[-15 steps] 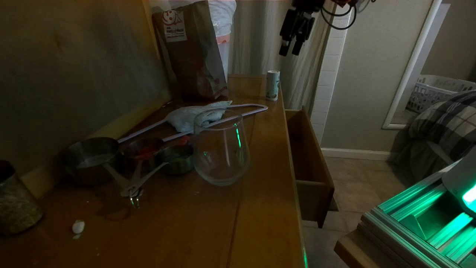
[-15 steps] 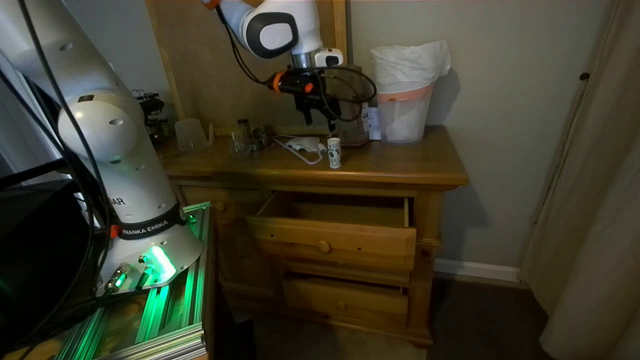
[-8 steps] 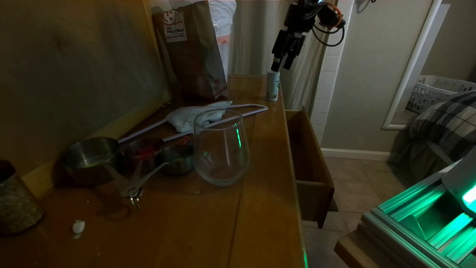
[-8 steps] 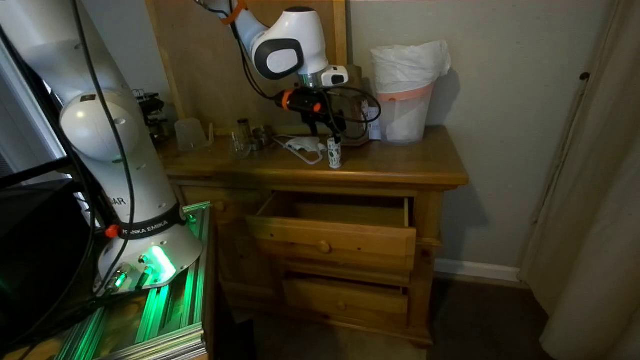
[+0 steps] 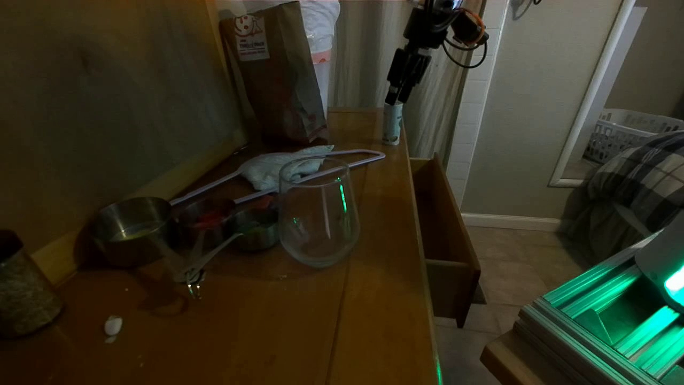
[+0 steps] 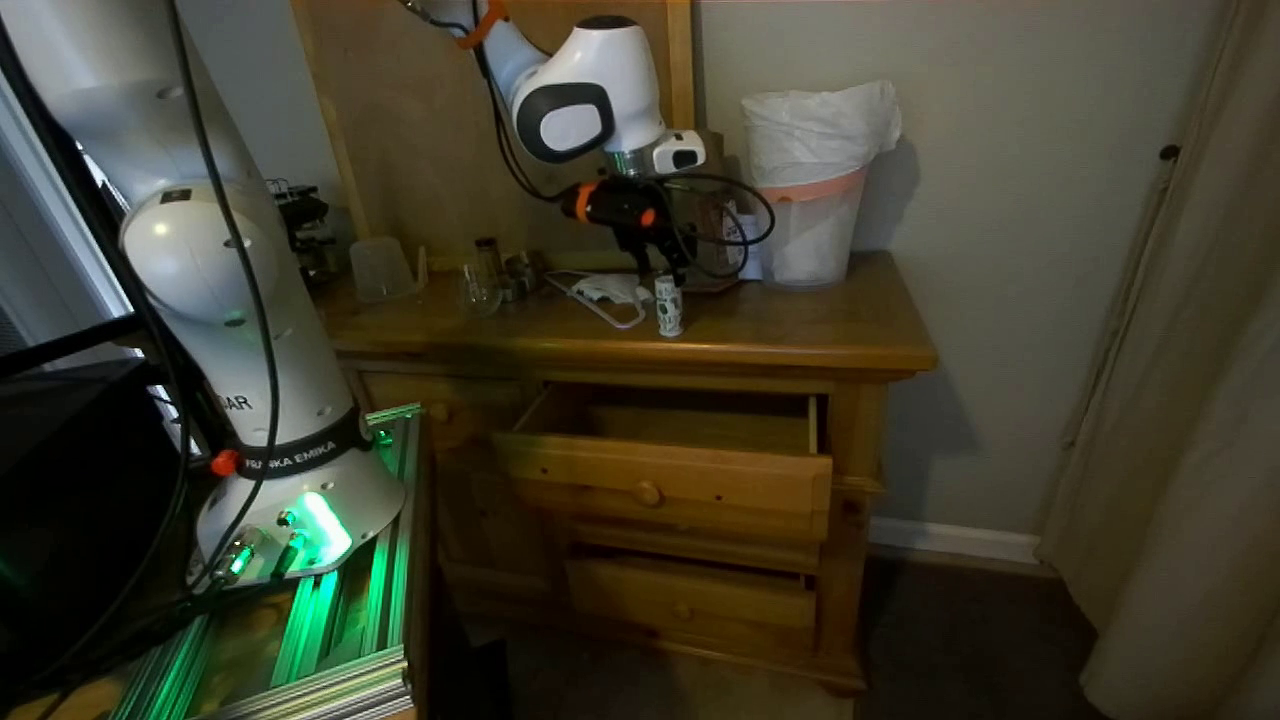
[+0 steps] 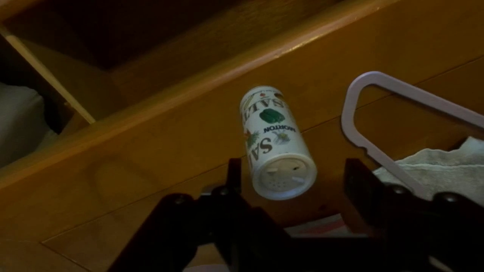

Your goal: Put the object in the open drawer and close the drawer

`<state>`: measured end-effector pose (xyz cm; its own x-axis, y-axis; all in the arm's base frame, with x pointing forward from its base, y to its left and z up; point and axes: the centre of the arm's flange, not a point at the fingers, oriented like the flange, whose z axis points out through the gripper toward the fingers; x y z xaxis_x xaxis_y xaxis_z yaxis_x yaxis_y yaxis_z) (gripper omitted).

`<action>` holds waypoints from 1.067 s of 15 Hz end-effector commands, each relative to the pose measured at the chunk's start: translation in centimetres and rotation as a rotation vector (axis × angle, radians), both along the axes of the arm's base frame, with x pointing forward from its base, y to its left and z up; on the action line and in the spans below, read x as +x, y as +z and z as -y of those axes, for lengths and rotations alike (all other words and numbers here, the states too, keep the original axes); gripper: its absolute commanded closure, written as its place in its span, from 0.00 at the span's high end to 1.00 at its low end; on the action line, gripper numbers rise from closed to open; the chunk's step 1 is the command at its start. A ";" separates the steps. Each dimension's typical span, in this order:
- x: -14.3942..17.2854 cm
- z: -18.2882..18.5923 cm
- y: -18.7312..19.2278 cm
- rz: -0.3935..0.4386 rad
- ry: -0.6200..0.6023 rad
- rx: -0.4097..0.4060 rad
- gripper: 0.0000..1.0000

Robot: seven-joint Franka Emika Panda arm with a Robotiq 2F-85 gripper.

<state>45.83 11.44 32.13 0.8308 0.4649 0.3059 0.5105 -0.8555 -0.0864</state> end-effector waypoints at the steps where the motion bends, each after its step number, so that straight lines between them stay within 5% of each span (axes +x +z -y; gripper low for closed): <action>1: 0.8 0.3 -0.4 0.021 0.011 0.022 0.76; 2: 0.9 0.3 -0.3 0.021 0.011 0.024 0.57; 12: 0.9 1.0 -0.5 0.015 -0.003 0.036 0.01; 13: 0.9 1.1 -0.4 0.012 -0.008 0.040 0.00; 14: 0.9 1.1 -0.3 0.012 -0.012 0.048 0.39; 16: 1.0 1.2 -0.4 0.012 -0.014 0.052 0.45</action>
<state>46.41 10.71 32.29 0.8357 0.4409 0.3273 0.4971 -0.8607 -0.1100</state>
